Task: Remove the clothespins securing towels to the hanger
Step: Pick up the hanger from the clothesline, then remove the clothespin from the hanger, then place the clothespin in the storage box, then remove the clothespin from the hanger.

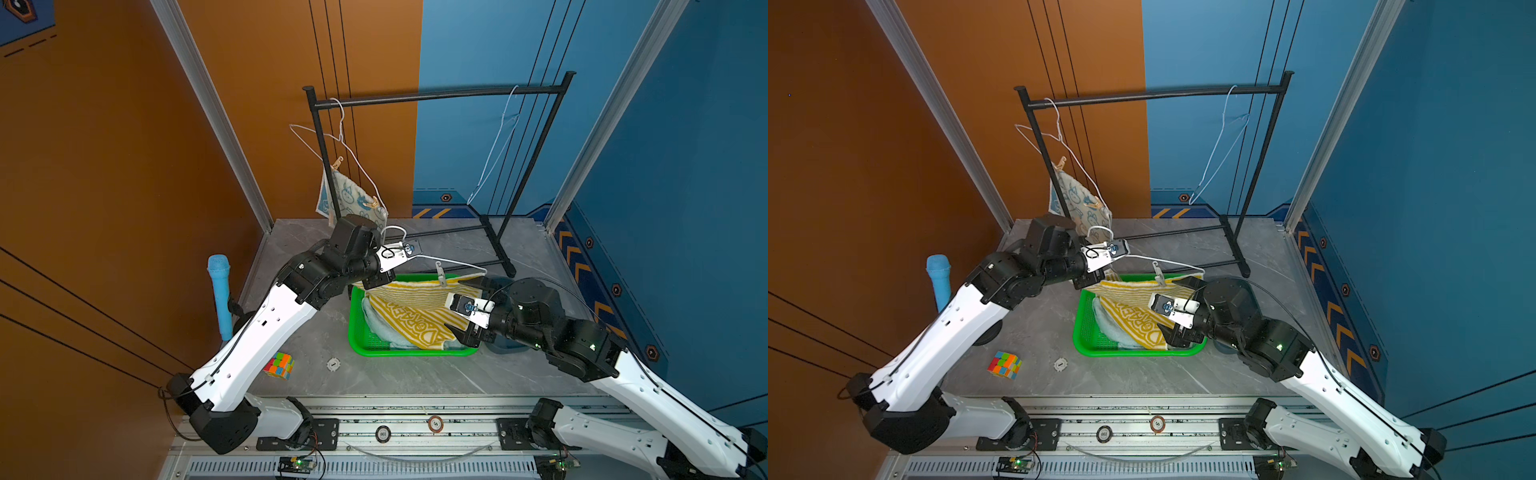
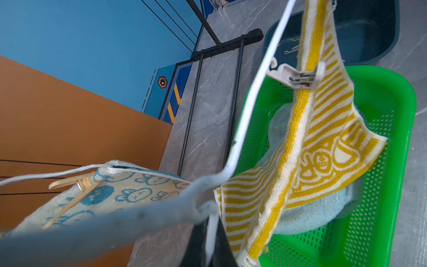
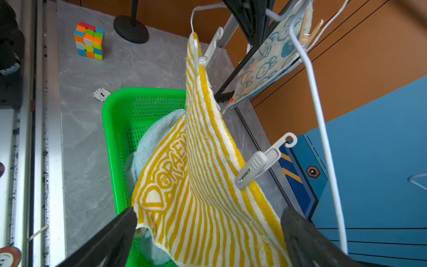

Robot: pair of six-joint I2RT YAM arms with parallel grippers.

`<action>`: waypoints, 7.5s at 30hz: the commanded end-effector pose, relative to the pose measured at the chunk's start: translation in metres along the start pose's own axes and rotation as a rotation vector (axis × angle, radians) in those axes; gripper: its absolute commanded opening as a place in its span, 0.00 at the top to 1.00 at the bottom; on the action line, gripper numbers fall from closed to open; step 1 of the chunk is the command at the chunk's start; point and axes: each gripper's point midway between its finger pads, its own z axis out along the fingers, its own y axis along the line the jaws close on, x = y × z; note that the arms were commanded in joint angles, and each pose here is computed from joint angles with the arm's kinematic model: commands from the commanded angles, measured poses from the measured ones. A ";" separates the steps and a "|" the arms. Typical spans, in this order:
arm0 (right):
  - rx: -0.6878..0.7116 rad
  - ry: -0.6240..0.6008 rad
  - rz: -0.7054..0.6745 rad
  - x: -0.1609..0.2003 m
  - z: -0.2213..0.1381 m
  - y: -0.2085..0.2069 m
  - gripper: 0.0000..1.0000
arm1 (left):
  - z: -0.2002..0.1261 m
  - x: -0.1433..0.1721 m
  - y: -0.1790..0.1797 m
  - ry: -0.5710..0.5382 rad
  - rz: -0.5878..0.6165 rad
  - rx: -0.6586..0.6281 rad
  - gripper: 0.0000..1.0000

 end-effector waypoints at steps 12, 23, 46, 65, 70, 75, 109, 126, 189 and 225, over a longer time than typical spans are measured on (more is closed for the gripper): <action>0.131 -0.029 0.024 -0.003 0.040 -0.024 0.00 | -0.008 -0.009 -0.007 -0.048 -0.003 0.020 1.00; 0.117 -0.053 0.082 0.000 0.060 -0.029 0.00 | -0.008 -0.011 -0.009 -0.058 0.008 0.033 1.00; -0.038 0.027 -0.114 0.005 0.060 -0.001 0.03 | -0.005 -0.007 -0.007 -0.041 0.009 0.027 1.00; 0.056 0.147 -0.352 0.006 0.051 -0.026 0.39 | -0.005 -0.003 -0.010 -0.038 0.008 0.033 1.00; 0.036 0.154 -0.360 0.006 0.051 -0.024 0.49 | -0.006 -0.003 -0.010 -0.039 0.008 0.031 1.00; 0.009 0.168 -0.364 0.008 0.052 -0.020 0.54 | -0.007 -0.003 -0.009 -0.038 0.009 0.029 1.00; 0.038 0.051 -0.251 -0.020 0.010 -0.026 0.89 | 0.002 0.015 -0.007 0.034 -0.024 0.002 1.00; 0.290 0.357 0.332 0.101 -0.026 -0.073 0.91 | -0.004 0.043 0.014 0.121 -0.112 -0.092 1.00; 0.290 0.238 0.806 0.126 -0.030 -0.105 0.12 | -0.006 0.017 -0.003 0.073 0.138 -0.042 1.00; -0.358 -0.068 0.252 -0.060 0.058 -0.026 0.44 | 0.001 -0.005 -0.021 0.024 0.183 0.011 1.00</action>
